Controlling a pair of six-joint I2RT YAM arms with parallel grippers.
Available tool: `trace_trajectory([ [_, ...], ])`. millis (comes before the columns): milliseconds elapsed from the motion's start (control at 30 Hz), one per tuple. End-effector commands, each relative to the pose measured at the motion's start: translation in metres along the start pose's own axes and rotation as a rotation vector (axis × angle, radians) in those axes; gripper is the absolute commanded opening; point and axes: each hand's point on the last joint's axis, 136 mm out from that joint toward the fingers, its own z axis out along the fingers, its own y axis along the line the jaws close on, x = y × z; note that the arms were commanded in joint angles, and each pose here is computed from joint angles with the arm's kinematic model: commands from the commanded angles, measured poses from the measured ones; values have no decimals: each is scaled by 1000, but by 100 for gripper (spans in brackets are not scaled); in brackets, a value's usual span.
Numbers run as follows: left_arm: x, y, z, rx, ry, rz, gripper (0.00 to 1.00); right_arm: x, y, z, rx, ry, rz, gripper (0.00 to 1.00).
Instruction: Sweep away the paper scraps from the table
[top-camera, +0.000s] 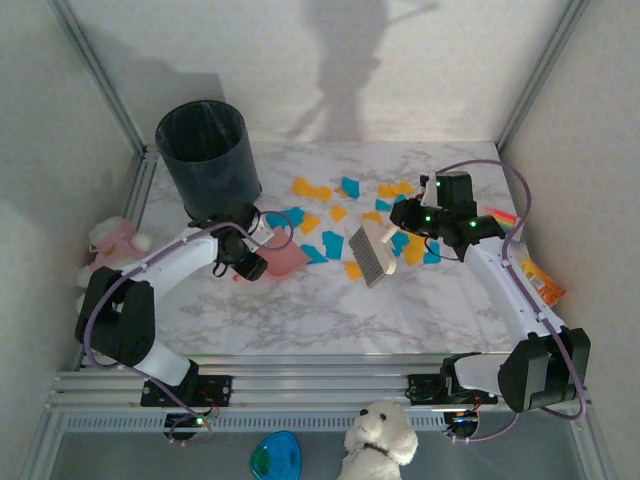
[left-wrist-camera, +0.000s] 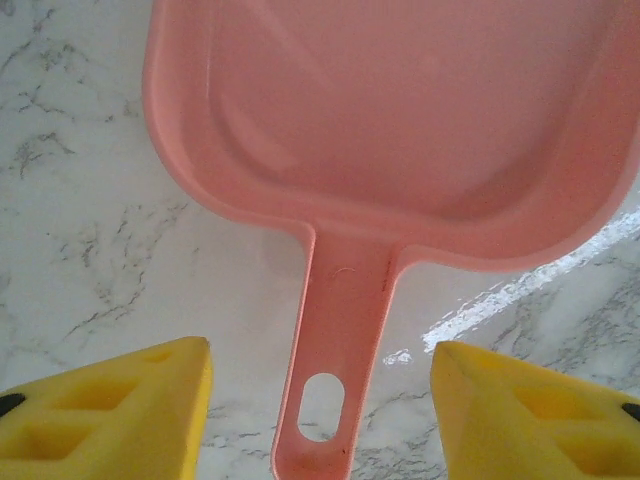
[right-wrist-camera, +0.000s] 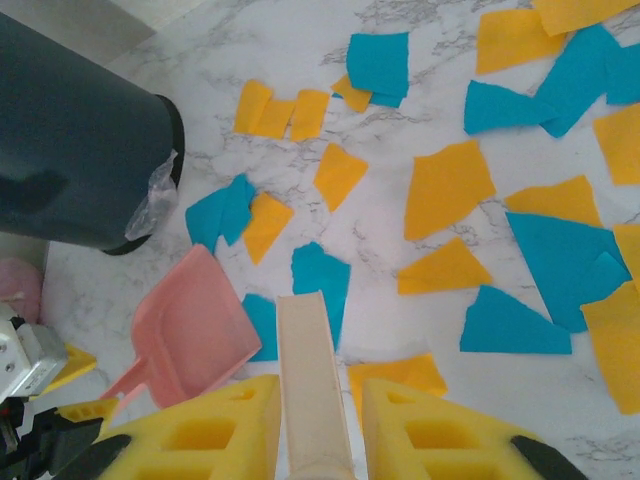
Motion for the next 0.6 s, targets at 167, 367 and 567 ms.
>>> trace_trajectory([
  [167, 15, 2, 17, -4, 71, 44, 57, -15, 6, -6, -5, -35, -9, 0],
  [367, 17, 4, 25, -13, 98, 46, 55, -13, 3, -5, 3, -25, -7, 0],
  [567, 24, 1, 35, 8, 138, 45, 47, -11, 1, -5, 10, -21, -6, 0],
])
